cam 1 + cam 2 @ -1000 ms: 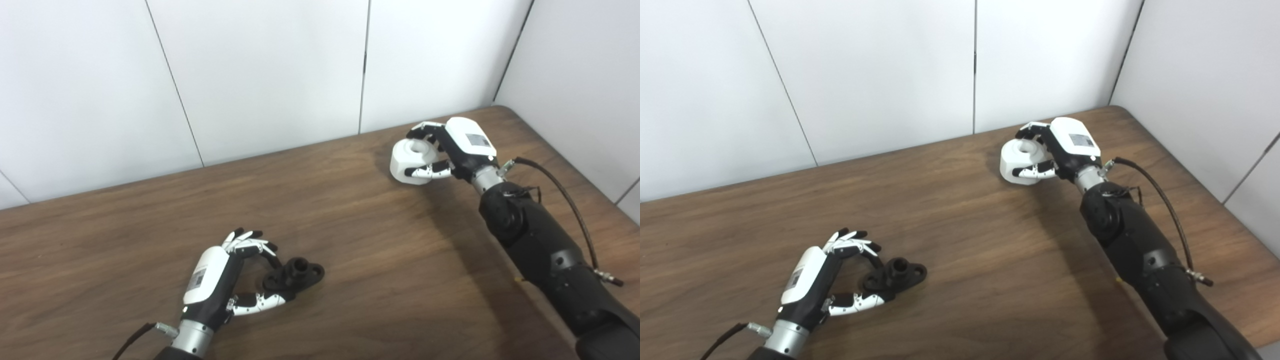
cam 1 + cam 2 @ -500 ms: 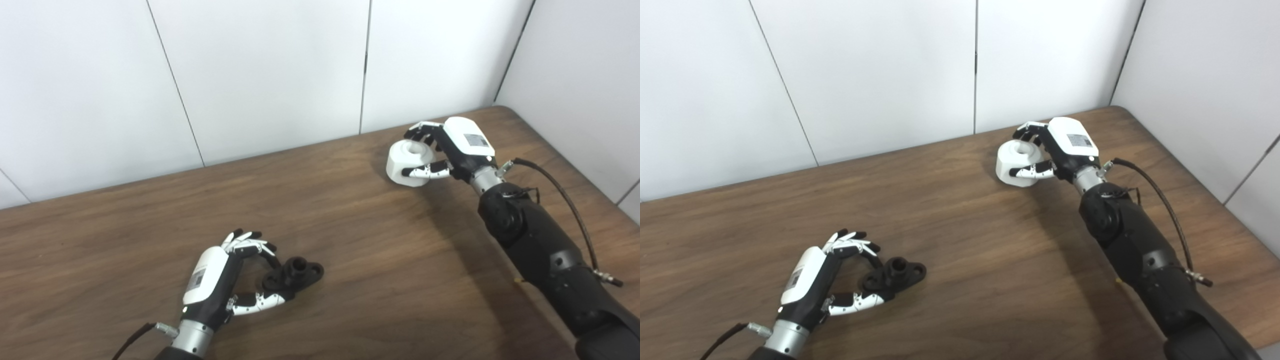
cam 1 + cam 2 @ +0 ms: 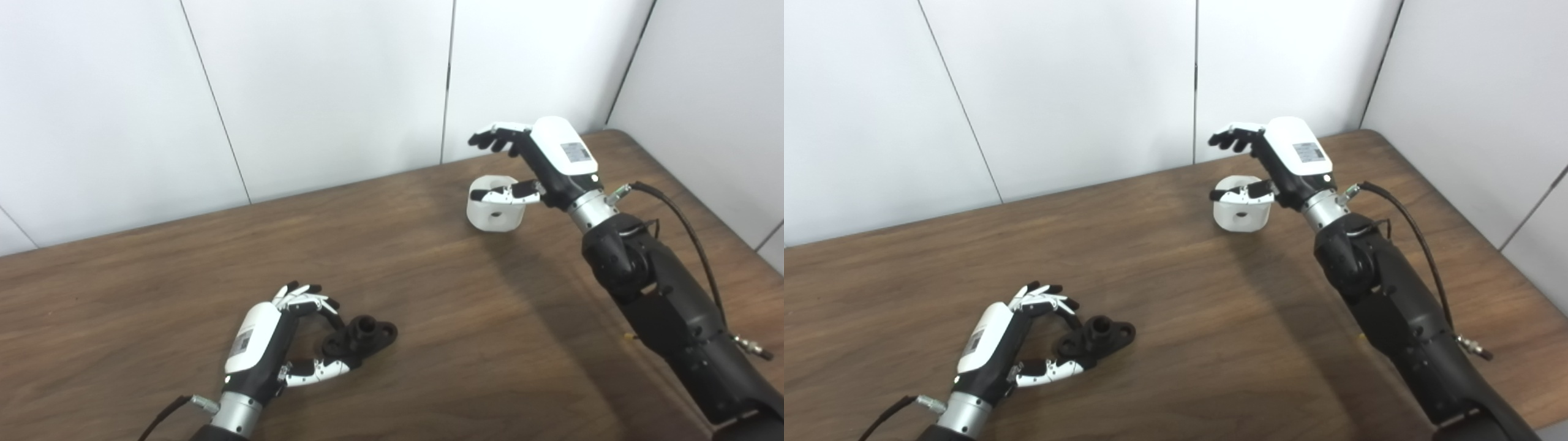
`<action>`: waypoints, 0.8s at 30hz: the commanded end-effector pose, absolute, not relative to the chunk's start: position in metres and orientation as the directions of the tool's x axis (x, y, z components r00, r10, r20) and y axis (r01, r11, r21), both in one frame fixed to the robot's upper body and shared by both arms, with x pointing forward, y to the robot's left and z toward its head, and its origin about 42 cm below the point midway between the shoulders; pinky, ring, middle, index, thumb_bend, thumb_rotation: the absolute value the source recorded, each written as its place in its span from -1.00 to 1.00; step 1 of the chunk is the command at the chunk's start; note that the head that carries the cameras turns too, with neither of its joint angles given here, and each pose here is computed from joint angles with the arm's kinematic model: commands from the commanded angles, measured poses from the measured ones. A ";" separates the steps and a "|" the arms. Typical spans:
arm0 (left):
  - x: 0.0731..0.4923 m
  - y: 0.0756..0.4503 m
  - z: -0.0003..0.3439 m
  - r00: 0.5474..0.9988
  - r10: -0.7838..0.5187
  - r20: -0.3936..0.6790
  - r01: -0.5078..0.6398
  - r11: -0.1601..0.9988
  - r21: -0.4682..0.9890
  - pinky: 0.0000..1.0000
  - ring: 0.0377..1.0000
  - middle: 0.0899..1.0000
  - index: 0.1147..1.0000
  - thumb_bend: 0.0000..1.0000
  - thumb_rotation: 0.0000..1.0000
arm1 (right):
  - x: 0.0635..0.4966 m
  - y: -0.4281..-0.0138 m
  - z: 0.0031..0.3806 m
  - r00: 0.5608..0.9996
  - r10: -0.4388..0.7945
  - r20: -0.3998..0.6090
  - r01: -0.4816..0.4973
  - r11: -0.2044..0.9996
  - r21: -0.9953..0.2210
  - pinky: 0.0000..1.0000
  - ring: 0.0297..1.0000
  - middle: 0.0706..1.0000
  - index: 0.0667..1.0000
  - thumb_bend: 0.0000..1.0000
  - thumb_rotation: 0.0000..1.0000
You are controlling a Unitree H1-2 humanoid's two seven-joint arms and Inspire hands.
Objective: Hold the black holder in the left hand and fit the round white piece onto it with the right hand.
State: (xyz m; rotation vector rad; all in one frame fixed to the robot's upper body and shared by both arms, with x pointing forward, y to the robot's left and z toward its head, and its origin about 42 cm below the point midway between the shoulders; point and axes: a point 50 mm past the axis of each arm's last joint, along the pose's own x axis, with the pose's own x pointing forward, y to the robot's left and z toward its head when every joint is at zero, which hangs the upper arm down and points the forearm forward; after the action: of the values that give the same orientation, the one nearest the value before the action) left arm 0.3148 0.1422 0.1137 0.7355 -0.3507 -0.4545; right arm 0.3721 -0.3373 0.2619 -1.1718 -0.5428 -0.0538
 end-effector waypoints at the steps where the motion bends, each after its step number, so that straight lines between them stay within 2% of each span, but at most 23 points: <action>1: 0.303 0.140 0.096 0.847 -0.520 0.109 0.309 0.649 0.695 0.94 0.72 0.35 -0.17 0.05 -0.89 | 0.366 -0.324 0.291 0.808 0.295 0.510 0.363 0.433 -0.825 0.05 0.26 0.30 0.31 0.05 -0.36; 7: 0.304 0.140 0.095 0.846 -0.523 0.106 0.309 0.642 0.702 0.93 0.71 0.35 -0.17 0.05 -0.89 | 0.341 -0.288 0.315 0.719 0.404 0.565 0.351 0.491 -0.797 0.04 0.26 0.30 0.28 0.03 -0.39; 10: 0.303 0.140 0.095 0.845 -0.526 0.101 0.312 0.637 0.705 0.93 0.72 0.35 -0.17 0.05 -0.89 | 0.336 -0.286 0.318 0.710 0.423 0.563 0.351 0.481 -0.803 0.04 0.25 0.30 0.29 0.04 -0.37; 14: 0.302 0.141 0.093 0.846 -0.524 0.101 0.313 0.640 0.702 0.93 0.72 0.35 -0.17 0.05 -0.89 | 0.339 -0.297 0.317 0.739 0.414 0.531 0.343 0.448 -0.826 0.07 0.28 0.34 0.32 0.06 -0.47; 16: 0.302 0.143 0.091 0.848 -0.521 0.099 0.312 0.641 0.701 0.94 0.73 0.35 -0.17 0.05 -0.89 | 0.340 -0.305 0.319 0.766 0.393 0.509 0.342 0.421 -0.840 0.15 0.37 0.41 0.39 0.13 -0.40; 22: 0.302 0.145 0.089 0.851 -0.515 0.097 0.310 0.643 0.700 0.92 0.73 0.35 -0.17 0.05 -0.89 | 0.347 -0.324 0.326 0.826 0.324 0.461 0.343 0.358 -0.868 0.49 0.69 0.72 0.71 0.58 -0.18; 24: 0.302 0.146 0.088 0.851 -0.516 0.097 0.310 0.644 0.699 0.92 0.72 0.35 -0.17 0.05 -0.89 | 0.350 -0.330 0.328 0.841 0.299 0.451 0.341 0.354 -0.871 0.49 0.70 0.75 0.76 0.71 -0.15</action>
State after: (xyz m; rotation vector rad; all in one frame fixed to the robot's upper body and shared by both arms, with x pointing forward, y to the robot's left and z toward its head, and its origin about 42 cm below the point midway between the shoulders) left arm 0.3151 0.1421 0.1121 0.7428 -0.3486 -0.4609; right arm 0.3456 -0.3241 0.3050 -1.2144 -0.5712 0.0188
